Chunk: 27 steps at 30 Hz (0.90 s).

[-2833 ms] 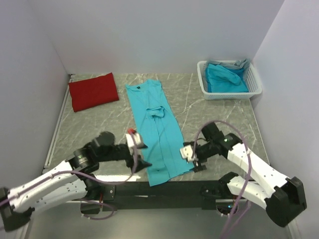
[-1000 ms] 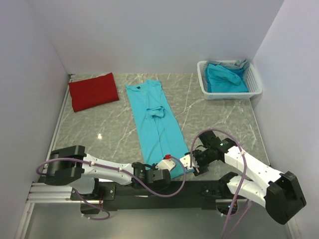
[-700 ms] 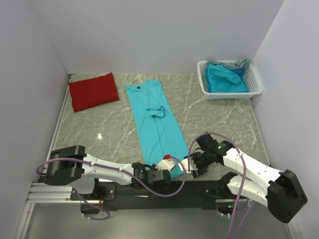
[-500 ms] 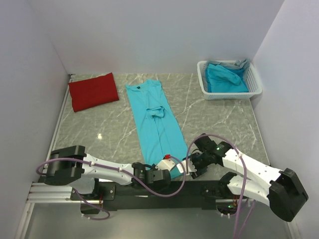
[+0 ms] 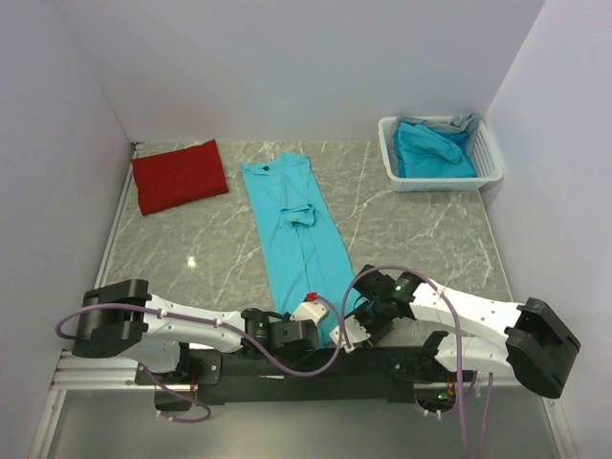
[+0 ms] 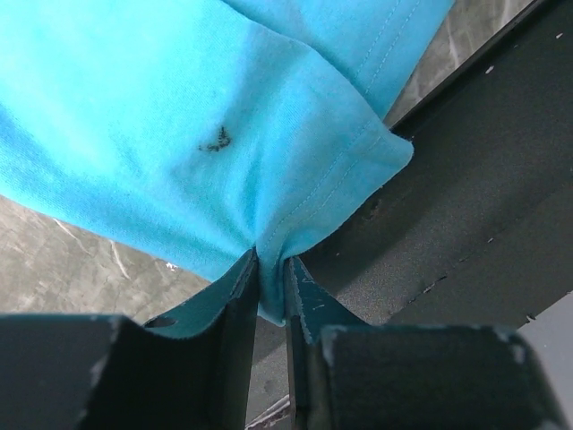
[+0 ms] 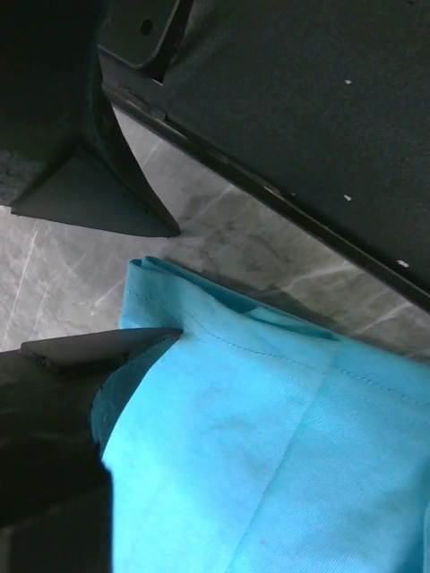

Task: Fold and stack the t-shirts
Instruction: Fold the tshirt

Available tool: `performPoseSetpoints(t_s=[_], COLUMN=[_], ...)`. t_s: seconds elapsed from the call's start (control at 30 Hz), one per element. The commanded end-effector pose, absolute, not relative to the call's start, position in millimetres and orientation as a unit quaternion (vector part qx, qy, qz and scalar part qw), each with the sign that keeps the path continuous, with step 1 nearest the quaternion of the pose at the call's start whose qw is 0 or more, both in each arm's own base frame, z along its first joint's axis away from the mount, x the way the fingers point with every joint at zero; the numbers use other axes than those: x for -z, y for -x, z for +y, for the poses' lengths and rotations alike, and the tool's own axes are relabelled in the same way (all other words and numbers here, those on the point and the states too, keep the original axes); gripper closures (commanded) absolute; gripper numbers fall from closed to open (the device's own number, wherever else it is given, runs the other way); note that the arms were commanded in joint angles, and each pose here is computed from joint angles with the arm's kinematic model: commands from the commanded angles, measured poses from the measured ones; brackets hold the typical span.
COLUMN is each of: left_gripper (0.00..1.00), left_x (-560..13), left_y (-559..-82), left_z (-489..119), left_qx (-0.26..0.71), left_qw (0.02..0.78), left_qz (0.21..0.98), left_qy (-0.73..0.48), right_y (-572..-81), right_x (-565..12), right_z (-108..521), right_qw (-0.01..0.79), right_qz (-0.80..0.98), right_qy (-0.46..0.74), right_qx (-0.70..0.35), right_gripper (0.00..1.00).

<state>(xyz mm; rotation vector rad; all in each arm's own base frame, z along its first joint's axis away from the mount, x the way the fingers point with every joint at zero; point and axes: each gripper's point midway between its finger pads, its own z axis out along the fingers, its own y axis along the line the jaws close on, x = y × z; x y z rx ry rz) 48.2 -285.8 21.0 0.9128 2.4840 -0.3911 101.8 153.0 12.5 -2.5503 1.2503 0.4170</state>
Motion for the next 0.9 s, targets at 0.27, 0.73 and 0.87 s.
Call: performPoseSetpoints(t_s=[0.27,0.73,0.87], left_gripper=[0.77,0.89,0.95], left_x=[-37,-63,-72], left_y=[-44,-61,-72], left_z=[-299,-304,-303], left_qx=[0.199,0.252,0.261], left_qw=[0.235,0.258,0.268], left_qz=[0.897,0.888,0.885], left_qy=[-0.317,-0.285,-0.278], right_y=[-109,-114,-126], right_x=[-19,-28,-47], right_z=[163,178,184], right_qw=[0.148,0.197,0.227], right_qz=[0.456,0.5,0.511], right_qy=[0.871,0.833,0.817], right_qx=[-0.109,-0.129,-0.14], right_gripper=[0.84,1.0,1.0])
